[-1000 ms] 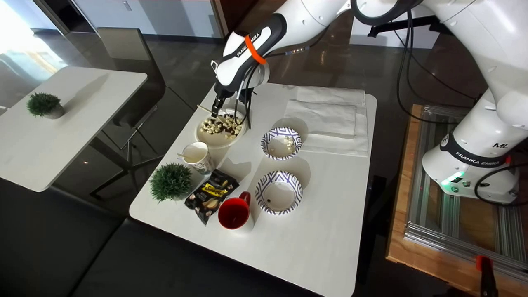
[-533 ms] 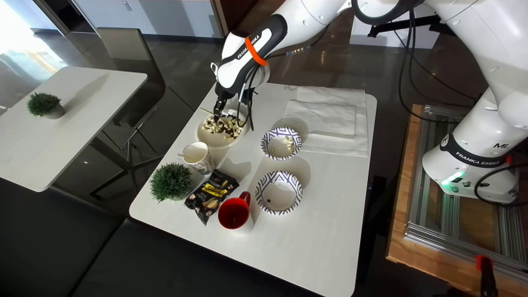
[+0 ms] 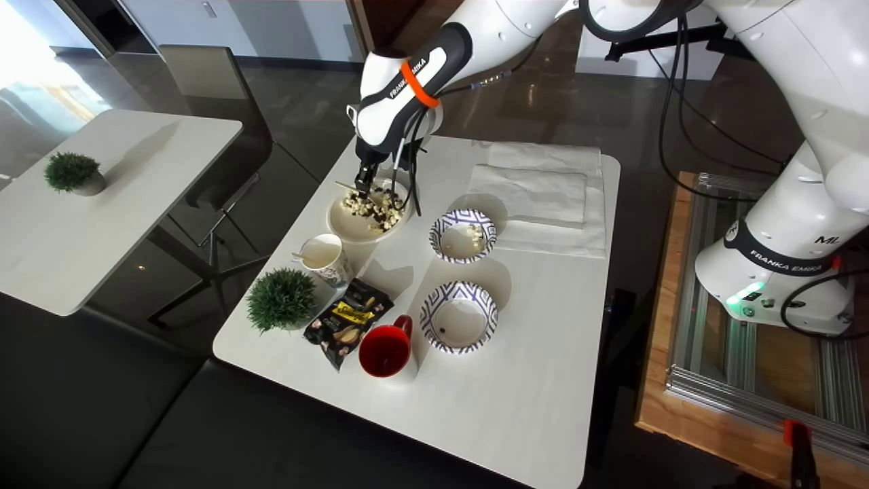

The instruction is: Use the white spoon to place some contents from the white plate in the bowl on the right.

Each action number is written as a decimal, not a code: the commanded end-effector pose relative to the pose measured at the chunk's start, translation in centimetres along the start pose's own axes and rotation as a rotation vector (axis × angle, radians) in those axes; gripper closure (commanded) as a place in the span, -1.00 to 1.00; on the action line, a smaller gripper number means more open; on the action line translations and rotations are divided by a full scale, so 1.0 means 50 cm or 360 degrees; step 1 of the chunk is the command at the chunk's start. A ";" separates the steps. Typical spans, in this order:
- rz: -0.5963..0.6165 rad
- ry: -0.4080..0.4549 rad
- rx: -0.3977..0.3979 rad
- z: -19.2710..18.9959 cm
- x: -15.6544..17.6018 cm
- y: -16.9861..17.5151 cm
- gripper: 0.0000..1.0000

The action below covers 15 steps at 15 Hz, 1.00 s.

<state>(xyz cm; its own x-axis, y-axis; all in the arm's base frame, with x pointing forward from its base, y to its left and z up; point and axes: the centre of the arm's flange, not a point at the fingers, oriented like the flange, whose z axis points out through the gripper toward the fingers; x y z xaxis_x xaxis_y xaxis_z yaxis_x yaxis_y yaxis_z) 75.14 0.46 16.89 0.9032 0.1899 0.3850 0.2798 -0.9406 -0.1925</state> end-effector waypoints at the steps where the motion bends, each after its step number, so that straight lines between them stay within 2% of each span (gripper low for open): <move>1: 0.0018 -0.0153 -0.0024 -0.009 -0.017 -0.012 0.93; 6: 0.0035 -0.0288 -0.0028 -0.010 -0.026 -0.016 0.93; 15: 0.0057 -0.0426 -0.0050 -0.015 -0.034 -0.023 0.93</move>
<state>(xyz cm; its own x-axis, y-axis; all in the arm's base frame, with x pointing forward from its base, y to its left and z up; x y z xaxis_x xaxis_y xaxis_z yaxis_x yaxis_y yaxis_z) 73.77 0.78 16.99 0.9600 0.2165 0.1774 0.2499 -0.9483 -0.1954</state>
